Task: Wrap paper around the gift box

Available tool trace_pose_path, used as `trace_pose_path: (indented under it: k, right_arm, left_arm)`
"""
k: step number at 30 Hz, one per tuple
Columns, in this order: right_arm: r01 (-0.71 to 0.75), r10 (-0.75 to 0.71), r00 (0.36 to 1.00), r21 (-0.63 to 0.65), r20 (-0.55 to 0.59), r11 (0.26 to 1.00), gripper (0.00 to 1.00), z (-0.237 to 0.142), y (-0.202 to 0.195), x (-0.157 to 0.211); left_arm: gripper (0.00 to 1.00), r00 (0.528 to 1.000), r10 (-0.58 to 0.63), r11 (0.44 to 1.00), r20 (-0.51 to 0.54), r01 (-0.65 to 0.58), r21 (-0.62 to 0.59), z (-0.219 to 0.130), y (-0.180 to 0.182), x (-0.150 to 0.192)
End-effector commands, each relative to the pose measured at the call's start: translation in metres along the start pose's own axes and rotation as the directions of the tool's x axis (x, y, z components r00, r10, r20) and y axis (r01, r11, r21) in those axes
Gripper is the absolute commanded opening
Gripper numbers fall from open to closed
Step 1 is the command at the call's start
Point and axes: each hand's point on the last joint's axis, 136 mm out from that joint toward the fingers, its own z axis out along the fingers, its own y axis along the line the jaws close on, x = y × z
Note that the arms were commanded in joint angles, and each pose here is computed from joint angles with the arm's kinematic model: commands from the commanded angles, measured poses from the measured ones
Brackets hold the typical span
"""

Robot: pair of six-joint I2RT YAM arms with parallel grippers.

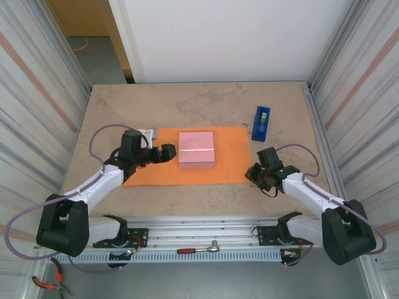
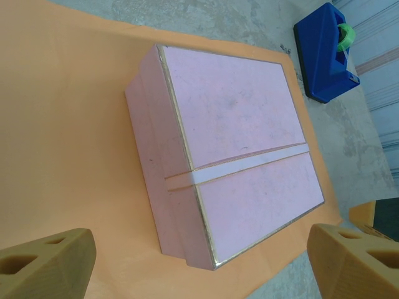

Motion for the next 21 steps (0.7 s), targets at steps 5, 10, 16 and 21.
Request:
trace_pose_path:
  k: [5, 10, 16, 21]
  right_arm:
    - [-0.041, 0.042, 0.999, 0.058, -0.011, 0.997, 0.34, 0.0022, -0.0199, 0.0051]
    - [-0.047, 0.048, 0.999, 0.061, -0.022, 0.997, 0.33, 0.0068, -0.0204, 0.0068]
    - [-0.049, 0.05, 0.999, 0.071, -0.016, 0.996, 0.33, 0.0064, -0.023, 0.0069]
    - [-0.049, 0.05, 0.999, 0.078, -0.016, 0.996, 0.33, 0.0057, -0.0255, 0.0079]
  left_arm:
    - [0.88, 1.0, 0.007, 1.0, 0.011, -0.007, 0.029, -0.0005, -0.007, -0.0051]
    - [0.89, 1.0, 0.008, 1.0, 0.008, -0.008, 0.03, -0.0005, -0.007, -0.0041]
    - [0.89, 1.0, 0.008, 1.0, 0.009, -0.008, 0.029, -0.0003, -0.0068, -0.0043]
    - [0.89, 1.0, 0.007, 1.0, 0.01, -0.008, 0.029, -0.0003, -0.007, -0.0046]
